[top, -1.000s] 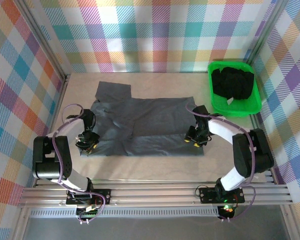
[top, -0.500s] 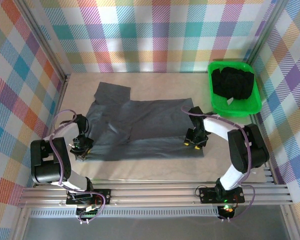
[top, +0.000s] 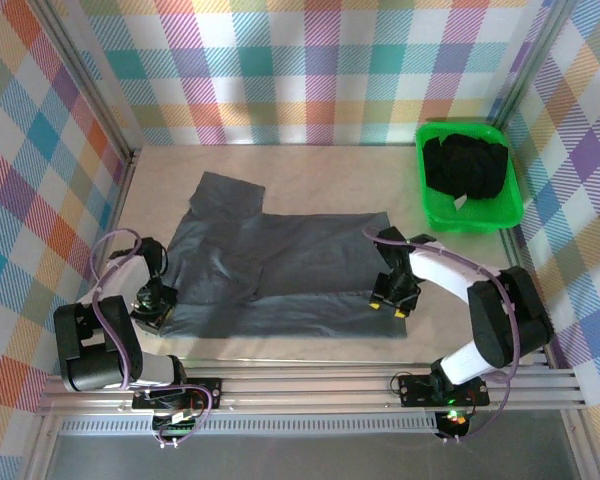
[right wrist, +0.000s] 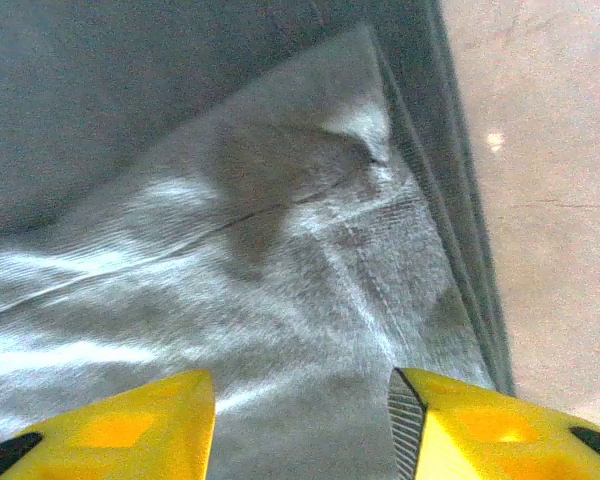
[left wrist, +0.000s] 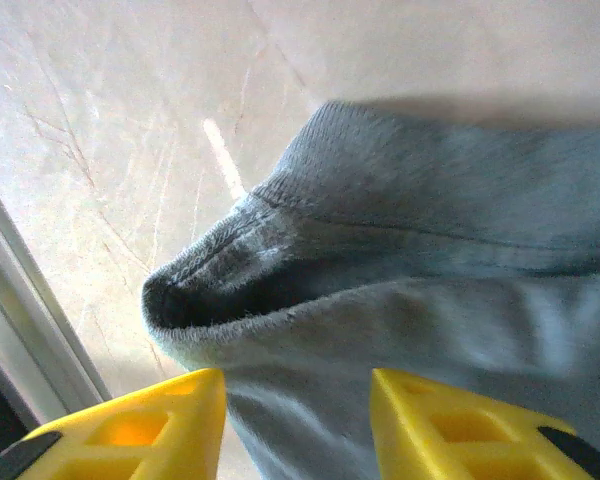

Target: Fold and stack the t-shirts

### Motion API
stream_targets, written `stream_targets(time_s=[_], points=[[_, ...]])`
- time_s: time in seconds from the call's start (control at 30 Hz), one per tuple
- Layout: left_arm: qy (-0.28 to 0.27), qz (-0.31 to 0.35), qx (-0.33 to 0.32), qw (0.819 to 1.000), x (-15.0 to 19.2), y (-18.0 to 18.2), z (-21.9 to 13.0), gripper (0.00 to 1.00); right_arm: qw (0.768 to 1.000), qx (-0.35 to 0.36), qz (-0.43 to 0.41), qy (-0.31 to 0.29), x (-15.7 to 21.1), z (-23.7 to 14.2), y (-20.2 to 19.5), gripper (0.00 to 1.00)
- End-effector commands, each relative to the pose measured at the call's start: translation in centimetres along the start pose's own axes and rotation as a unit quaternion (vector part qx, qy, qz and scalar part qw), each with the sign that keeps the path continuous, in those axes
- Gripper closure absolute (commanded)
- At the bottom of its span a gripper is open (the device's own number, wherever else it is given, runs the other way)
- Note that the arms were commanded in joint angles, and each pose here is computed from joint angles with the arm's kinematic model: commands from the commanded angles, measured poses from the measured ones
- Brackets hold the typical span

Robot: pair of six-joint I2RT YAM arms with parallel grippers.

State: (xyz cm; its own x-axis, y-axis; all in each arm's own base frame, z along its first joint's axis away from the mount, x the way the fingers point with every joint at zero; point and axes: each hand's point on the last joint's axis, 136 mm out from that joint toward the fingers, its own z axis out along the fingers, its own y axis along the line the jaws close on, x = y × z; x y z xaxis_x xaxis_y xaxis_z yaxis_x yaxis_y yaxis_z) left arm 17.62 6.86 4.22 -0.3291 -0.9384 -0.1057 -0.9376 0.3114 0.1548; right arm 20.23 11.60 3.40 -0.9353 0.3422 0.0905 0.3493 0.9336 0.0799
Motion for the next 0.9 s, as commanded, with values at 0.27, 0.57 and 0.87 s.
stream_targets(time_s=[0.27,0.57,0.87], points=[[-0.057,0.103,0.214,0.97,-6.9,-22.1,-10.3,0.52,0.97,-0.153,-0.105,-0.156,-12.8,-9.7,11.4,0.44],[-0.102,0.153,0.272,0.945,-12.2,-35.9,-9.2,0.49,0.96,-0.194,-0.119,-0.163,-17.2,-11.4,15.1,0.45],[-0.171,0.146,0.321,0.92,-15.1,-44.1,-7.7,0.47,0.962,-0.21,-0.089,-0.153,-16.5,-11.4,14.9,0.45]])
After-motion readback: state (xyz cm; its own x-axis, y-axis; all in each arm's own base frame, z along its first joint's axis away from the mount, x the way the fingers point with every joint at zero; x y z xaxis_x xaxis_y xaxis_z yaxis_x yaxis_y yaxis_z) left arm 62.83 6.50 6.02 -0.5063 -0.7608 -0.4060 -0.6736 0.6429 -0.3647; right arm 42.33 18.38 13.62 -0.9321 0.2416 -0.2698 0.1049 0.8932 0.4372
